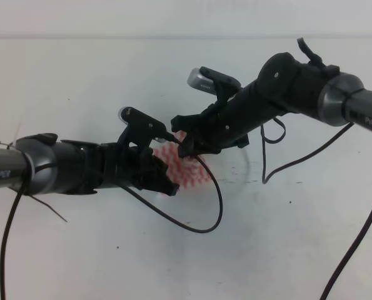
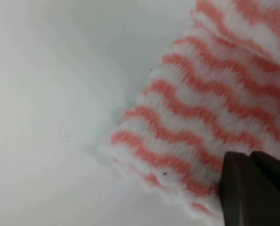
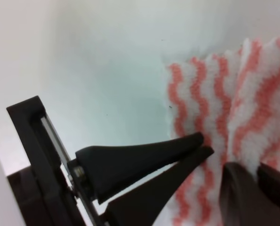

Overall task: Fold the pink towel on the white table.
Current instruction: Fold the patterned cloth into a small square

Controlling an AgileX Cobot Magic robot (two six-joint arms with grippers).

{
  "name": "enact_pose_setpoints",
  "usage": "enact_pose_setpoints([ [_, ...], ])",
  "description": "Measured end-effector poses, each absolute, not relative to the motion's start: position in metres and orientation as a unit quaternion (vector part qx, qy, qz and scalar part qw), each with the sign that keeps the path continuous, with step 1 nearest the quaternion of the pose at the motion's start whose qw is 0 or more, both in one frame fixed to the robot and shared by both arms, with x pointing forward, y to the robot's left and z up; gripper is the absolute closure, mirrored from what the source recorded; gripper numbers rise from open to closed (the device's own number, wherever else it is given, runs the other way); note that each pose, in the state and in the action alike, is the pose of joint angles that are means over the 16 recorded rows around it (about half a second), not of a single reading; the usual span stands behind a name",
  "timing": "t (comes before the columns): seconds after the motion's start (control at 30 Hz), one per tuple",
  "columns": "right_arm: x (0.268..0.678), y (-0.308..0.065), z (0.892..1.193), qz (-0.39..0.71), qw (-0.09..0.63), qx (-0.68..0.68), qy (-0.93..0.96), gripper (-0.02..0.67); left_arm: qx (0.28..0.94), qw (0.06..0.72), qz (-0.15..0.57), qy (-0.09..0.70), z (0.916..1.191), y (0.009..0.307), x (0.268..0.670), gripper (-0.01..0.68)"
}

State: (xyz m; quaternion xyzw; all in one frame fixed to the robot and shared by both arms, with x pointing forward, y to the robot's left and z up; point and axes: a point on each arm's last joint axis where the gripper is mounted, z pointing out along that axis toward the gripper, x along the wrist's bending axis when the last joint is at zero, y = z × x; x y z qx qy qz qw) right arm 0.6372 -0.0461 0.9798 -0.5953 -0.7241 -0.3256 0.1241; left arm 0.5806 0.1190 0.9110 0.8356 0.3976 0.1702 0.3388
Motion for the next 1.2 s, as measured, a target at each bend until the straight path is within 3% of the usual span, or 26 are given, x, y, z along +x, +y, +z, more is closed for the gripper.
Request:
enact_pose_setpoints([
  [1.2,0.637,-0.038,0.962,-0.311,0.125,-0.591,-0.734,0.661,0.835,0.337,0.172,0.399,0.911,0.119,0.581,0.673],
])
